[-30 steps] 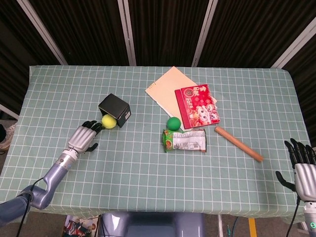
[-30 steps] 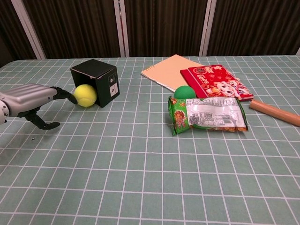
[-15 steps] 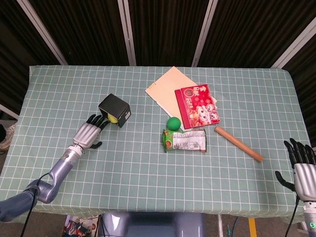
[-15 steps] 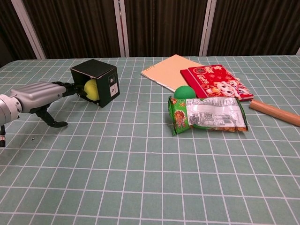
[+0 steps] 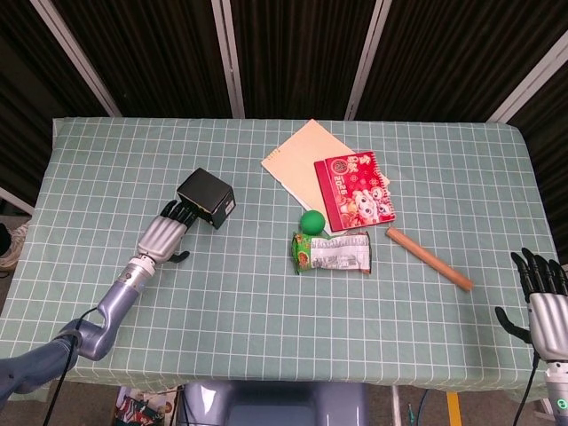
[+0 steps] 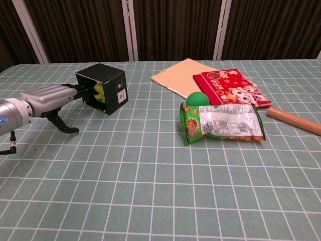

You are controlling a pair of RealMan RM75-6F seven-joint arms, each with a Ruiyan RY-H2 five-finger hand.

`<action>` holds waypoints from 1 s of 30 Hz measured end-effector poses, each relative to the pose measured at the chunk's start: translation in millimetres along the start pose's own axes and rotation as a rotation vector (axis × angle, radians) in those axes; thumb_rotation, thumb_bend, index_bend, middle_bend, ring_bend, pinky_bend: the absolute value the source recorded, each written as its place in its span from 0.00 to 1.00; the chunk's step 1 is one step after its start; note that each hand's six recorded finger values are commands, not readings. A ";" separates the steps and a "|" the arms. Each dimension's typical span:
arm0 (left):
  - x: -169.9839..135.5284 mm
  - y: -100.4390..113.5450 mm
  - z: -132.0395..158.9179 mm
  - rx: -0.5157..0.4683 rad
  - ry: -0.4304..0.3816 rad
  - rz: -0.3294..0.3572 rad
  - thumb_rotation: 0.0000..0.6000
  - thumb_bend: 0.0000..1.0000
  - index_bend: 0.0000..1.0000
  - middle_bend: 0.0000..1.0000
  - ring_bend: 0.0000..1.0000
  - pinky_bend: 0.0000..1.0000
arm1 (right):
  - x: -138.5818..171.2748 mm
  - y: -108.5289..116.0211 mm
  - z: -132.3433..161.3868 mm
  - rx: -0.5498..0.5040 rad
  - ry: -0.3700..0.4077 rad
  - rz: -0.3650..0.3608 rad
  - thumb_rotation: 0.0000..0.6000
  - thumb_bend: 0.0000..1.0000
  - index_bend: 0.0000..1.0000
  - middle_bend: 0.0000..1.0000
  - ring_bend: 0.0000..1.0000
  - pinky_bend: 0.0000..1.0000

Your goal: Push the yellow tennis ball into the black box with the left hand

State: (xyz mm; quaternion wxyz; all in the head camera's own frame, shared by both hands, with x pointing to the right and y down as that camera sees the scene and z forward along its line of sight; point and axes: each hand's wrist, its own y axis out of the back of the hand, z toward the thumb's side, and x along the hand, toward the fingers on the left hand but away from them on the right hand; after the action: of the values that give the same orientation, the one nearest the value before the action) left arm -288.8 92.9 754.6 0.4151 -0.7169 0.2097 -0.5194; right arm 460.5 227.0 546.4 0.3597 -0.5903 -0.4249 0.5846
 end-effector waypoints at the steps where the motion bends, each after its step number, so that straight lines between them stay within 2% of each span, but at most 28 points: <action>1: -0.3 0.1 -0.1 -0.001 0.000 0.000 0.98 0.21 0.00 0.00 0.00 0.00 | -0.1 -0.2 -0.2 0.000 -0.001 0.001 1.00 0.32 0.00 0.00 0.00 0.00; 10: -14.0 10.2 -4.9 -0.015 -0.009 0.044 0.95 0.20 0.00 0.00 0.00 0.00 | 0.5 0.8 1.5 -0.006 0.005 -0.002 1.00 0.32 0.00 0.00 0.00 0.00; 19: -48.0 21.9 -12.0 -0.014 -0.028 0.062 0.99 0.19 0.00 0.00 0.00 0.00 | 3.9 3.6 6.3 -0.009 0.023 -0.012 1.00 0.32 0.00 0.00 0.00 0.00; 25: -87.7 28.4 -24.0 -0.026 -0.014 0.044 1.00 0.17 0.00 0.00 0.00 0.00 | 5.0 4.4 7.0 -0.006 0.024 -0.018 1.00 0.32 0.00 0.00 0.00 0.00; 30: -148.3 36.5 -38.7 -0.074 0.038 0.068 1.00 0.15 0.00 0.00 0.00 0.00 | 3.3 6.5 5.2 0.015 0.012 -0.032 1.00 0.32 0.00 0.00 0.00 0.00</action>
State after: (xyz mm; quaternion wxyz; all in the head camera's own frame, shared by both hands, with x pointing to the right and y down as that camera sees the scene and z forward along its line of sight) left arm -374.8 166.1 644.8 0.4017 -0.7141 0.2608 -0.5106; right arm 455.7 227.3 538.8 0.3759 -0.5842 -0.4277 0.5783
